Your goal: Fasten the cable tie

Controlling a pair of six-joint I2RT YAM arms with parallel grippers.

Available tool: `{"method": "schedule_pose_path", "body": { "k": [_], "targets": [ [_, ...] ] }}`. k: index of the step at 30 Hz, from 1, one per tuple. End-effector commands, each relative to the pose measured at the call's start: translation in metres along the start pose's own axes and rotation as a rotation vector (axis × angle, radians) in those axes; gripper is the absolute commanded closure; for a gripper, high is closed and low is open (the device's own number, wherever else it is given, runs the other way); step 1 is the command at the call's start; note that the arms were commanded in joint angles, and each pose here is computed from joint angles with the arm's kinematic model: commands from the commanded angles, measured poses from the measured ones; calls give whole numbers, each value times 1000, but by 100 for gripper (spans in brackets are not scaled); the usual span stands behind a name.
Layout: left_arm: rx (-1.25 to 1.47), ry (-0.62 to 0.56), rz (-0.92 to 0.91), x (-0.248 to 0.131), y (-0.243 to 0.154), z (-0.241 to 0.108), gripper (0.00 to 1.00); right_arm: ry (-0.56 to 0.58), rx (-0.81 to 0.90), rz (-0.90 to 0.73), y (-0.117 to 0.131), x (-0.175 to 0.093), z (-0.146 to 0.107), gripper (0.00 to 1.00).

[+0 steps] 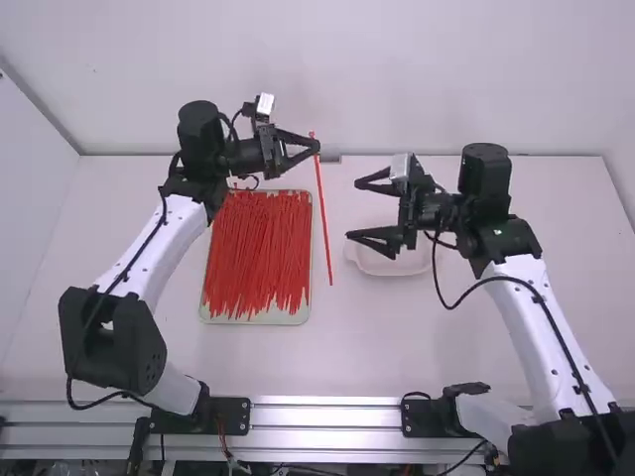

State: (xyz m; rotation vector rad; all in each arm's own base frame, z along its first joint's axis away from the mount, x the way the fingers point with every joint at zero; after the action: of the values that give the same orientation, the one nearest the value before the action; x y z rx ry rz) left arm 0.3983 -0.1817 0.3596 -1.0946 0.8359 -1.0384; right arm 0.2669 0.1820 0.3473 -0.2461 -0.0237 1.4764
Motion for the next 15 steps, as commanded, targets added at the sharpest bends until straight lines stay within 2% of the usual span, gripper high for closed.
{"method": "schedule_pose_path", "body": {
  "k": [1, 4, 9, 15],
  "targets": [
    [-141, 41, -27, 1, -15, -3, 98, -57, -241, 49, 9, -2, 17, 2],
    [-236, 44, -26, 1, -15, -3, 98, -74, -414, 65, 13, 1, 19, 2],
    [-376, 53, -12, 0, -11, -5, 98, -92, -586, 82, 18, 7, 21, 2],
    [-468, 127, -21, 1, -17, -15, 98, -134, -888, 108, 28, 17, 24, 2]
  ]
}}
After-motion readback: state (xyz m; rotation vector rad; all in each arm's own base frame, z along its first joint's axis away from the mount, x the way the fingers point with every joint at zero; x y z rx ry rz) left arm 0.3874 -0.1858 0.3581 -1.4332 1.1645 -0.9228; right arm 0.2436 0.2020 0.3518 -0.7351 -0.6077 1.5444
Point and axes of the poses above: each hand's point on the last joint's axis, 136 mm out from that joint toward the fingers, its own x axis out along the fingers, its own y axis along the line the jaws close on, z = x × y, the point moved 3 cm from there along -x, back along the fingers, and after that the axes turned 9 degrees about -x, right-handed, at the moved point
